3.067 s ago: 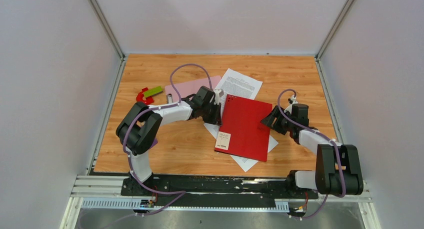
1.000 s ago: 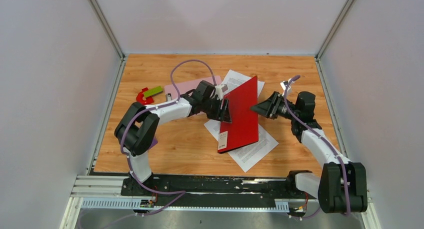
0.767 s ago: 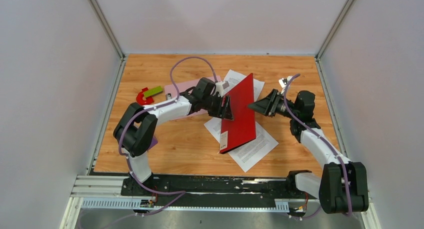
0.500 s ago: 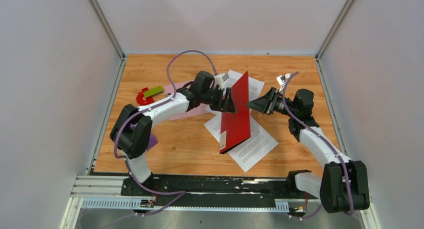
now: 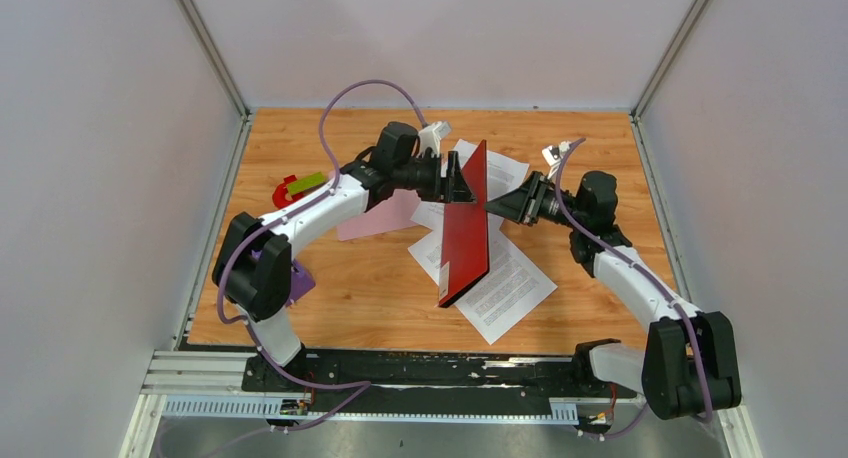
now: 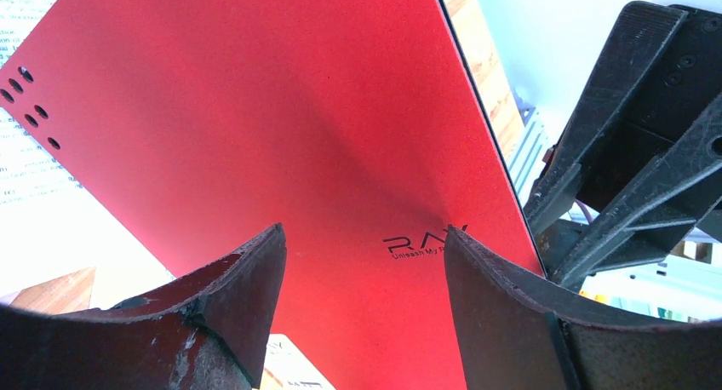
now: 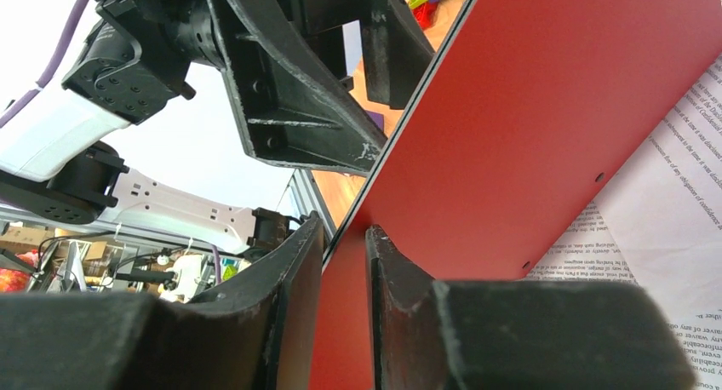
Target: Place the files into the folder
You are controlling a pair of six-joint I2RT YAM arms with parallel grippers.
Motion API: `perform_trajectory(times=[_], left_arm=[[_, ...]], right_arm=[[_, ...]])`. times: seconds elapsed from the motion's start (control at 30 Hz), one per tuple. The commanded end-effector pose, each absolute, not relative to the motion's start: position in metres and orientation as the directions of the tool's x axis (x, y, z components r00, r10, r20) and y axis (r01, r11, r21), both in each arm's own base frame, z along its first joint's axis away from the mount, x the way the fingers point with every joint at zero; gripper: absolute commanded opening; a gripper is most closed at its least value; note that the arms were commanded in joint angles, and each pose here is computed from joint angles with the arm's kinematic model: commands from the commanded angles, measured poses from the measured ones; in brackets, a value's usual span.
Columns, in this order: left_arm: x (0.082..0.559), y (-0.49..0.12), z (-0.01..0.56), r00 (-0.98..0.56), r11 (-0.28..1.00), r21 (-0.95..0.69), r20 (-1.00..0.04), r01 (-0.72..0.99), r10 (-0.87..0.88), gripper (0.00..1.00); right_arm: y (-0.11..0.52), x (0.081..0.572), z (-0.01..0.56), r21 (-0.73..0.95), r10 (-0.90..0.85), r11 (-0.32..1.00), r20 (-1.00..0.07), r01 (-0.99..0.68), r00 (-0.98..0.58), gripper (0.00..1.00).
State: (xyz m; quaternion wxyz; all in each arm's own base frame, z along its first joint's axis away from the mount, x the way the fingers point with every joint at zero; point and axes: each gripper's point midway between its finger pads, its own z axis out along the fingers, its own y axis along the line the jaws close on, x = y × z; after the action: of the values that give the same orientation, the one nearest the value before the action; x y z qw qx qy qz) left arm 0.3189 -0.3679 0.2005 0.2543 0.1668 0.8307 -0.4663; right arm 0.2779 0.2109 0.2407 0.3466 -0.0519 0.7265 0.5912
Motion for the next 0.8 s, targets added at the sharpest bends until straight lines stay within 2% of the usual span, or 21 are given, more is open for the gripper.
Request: perform_trajectory(times=[0.0, 0.4, 0.77], left_arm=[[0.317, -0.367, 0.249, -0.771, 0.455, -0.684, -0.637, 0.570, 0.009, 0.76], [0.330, -0.359, 0.281, -0.706, 0.511, -0.609, -0.709, 0.606, -0.008, 0.79], [0.350, -0.368, 0.283, -0.700, 0.533, -0.600, -0.714, 0.597, -0.019, 0.78]], right_arm=[[0.215, 0.289, 0.252, 0.791, 0.332, 0.309, -0.611, -0.529, -0.719, 0.26], [0.224, 0.292, 0.246, 0.778, 0.305, 0.344, -0.621, -0.525, -0.722, 0.27], [0.231, 0.294, 0.241, 0.777, 0.288, 0.352, -0.621, -0.523, -0.729, 0.27]])
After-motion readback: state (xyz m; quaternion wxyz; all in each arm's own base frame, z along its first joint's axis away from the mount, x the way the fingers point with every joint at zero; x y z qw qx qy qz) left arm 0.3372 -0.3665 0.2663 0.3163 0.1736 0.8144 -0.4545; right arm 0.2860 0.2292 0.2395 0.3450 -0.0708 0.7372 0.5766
